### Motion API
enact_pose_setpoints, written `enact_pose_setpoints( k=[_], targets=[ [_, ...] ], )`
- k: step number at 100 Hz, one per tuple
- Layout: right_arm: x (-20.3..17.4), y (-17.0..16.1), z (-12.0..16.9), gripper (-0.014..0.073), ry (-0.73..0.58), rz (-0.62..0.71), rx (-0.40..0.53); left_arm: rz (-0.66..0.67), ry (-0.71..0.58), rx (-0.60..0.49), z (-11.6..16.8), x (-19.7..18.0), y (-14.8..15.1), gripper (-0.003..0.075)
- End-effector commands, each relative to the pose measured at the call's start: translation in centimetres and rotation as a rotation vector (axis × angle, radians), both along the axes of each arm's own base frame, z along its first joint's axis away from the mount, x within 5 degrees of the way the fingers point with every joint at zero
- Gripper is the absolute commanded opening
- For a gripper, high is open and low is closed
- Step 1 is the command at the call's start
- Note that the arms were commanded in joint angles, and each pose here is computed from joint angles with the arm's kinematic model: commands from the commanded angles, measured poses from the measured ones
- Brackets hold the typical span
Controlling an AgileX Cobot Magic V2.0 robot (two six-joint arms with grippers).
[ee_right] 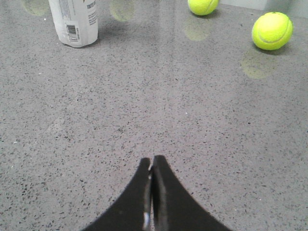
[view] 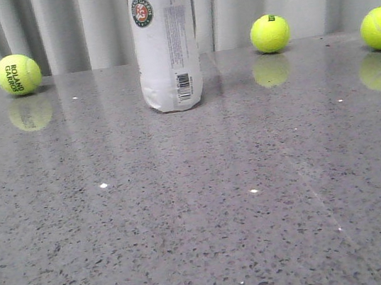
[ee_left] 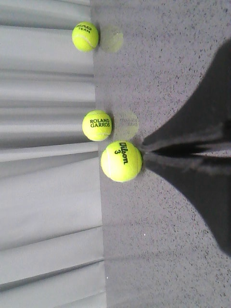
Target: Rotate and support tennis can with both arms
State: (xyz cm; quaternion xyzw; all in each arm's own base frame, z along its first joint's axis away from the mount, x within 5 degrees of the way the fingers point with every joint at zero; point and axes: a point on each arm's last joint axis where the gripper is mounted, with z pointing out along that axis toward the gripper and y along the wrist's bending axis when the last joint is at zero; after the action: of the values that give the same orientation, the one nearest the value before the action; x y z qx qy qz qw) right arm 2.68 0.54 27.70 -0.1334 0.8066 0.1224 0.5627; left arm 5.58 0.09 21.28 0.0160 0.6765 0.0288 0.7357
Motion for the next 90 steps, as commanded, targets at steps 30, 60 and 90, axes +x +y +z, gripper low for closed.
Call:
enact_pose_setpoints(
  k=[30, 60, 90],
  targets=[
    [0.2, 0.1, 1.3, -0.0066, -0.083, 0.0, 0.018, 0.002, -0.066, -0.013, -0.6, -0.1, 0.0, -0.002],
    [0.3, 0.0, 1.4, -0.0066, -0.107, -0.004, 0.012, 0.002, -0.066, -0.013, -0.6, -0.1, 0.0, -0.002],
    [1.7, 0.8, 1.0, -0.0066, -0.379, -0.025, 0.087, 0.002, -0.066, -0.013, -0.6, -0.1, 0.0, -0.002]
  ],
)
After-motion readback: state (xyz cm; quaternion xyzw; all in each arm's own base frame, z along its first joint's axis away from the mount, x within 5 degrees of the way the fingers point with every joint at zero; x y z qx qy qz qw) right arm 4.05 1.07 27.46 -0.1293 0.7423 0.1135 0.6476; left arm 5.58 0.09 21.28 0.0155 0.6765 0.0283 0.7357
